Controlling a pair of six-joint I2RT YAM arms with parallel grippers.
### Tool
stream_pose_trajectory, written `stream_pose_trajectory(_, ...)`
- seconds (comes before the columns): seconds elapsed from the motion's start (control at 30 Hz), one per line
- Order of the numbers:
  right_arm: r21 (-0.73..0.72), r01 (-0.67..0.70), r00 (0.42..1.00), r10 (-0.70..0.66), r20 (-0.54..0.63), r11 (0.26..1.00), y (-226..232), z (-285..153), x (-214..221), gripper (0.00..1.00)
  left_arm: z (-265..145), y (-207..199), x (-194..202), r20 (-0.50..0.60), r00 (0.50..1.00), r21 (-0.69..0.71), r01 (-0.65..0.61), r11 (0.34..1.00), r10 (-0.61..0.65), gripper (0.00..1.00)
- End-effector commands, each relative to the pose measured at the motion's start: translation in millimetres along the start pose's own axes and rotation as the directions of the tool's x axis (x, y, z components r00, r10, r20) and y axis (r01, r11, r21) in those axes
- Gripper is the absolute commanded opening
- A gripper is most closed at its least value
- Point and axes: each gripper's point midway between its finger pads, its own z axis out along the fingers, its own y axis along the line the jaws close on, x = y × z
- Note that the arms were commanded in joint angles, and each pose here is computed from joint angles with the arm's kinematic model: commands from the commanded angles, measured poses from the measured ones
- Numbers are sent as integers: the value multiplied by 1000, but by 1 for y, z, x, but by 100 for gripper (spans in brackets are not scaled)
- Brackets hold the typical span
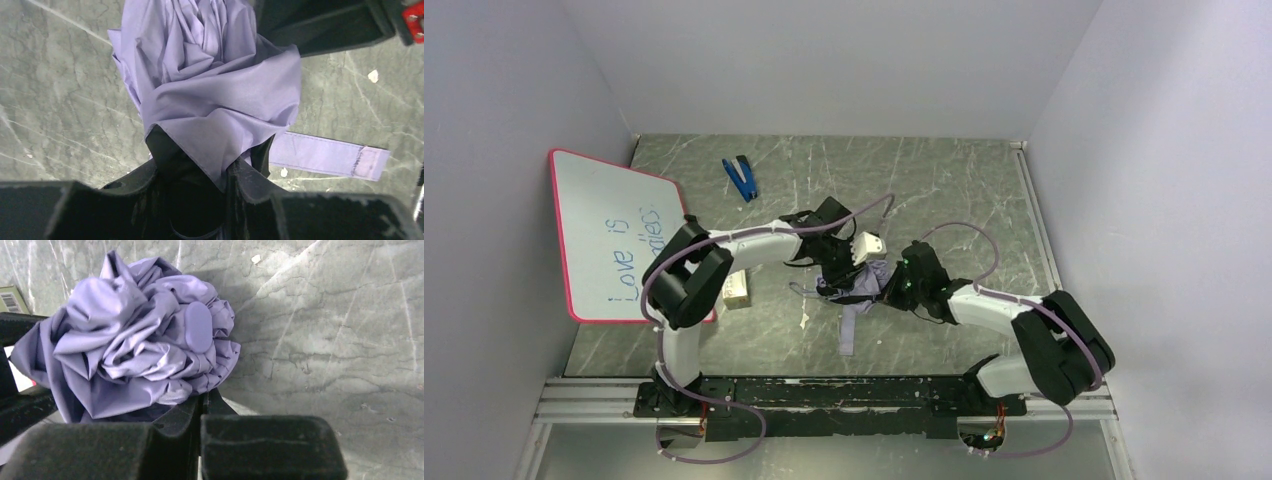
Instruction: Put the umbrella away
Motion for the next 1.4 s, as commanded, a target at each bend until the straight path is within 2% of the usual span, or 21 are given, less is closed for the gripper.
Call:
stream_pose_trajectory(0.0,45,1,999,-2,32,999,-16,7,-16,0,2,9,80,-301,949,-115,-138,984,98,5)
stream_pose_trajectory(0.13,3,-24,999,24,31,1000,-13,7,-18,0,4,3,89,-357,921,-135,-219,966,159,5)
stream_pose_trajectory(0.33,-27,-53,998,54,40,998,-14,5,-19,0,8,-3,106,-467,846,-161,-366,917,255,5)
stream_pose_trajectory(0.53,-21,-31,996,33,83,999,-15,-6,-30,0,12,-5,130,-557,781,-177,-444,879,283,5)
stream_pose_trajectory(0.73,72,19,968,-36,248,997,-18,-43,-67,22,12,0,138,-578,766,-202,-470,859,283,5)
stream_pose_trajectory(0.93,197,71,877,-155,455,978,-19,-95,-117,39,11,6,138,-580,760,-232,-500,834,294,5)
stream_pose_trajectory(1.03,185,225,831,-287,476,957,3,-104,-134,46,10,7,140,-583,751,-236,-520,821,309,5)
stream_pose_trajectory(1.1,97,432,798,-430,423,897,35,-100,-132,52,8,8,138,-586,744,-246,-540,805,321,5)
stream_pose_trajectory(1.13,57,489,777,-464,425,870,48,-99,-133,53,8,10,135,-582,744,-258,-552,793,328,5)
stream_pose_trajectory(1.23,40,545,728,-496,474,838,67,-95,-148,54,4,16,133,-592,733,-291,-583,758,336,5)
stream_pose_trajectory(1.3,3,633,673,-553,491,774,87,-91,-154,56,3,18,133,-602,720,-303,-606,736,345,5)
stream_pose_trajectory(1.37,-45,734,610,-629,482,678,106,-82,-153,56,3,19,132,-609,704,-306,-635,710,367,5)
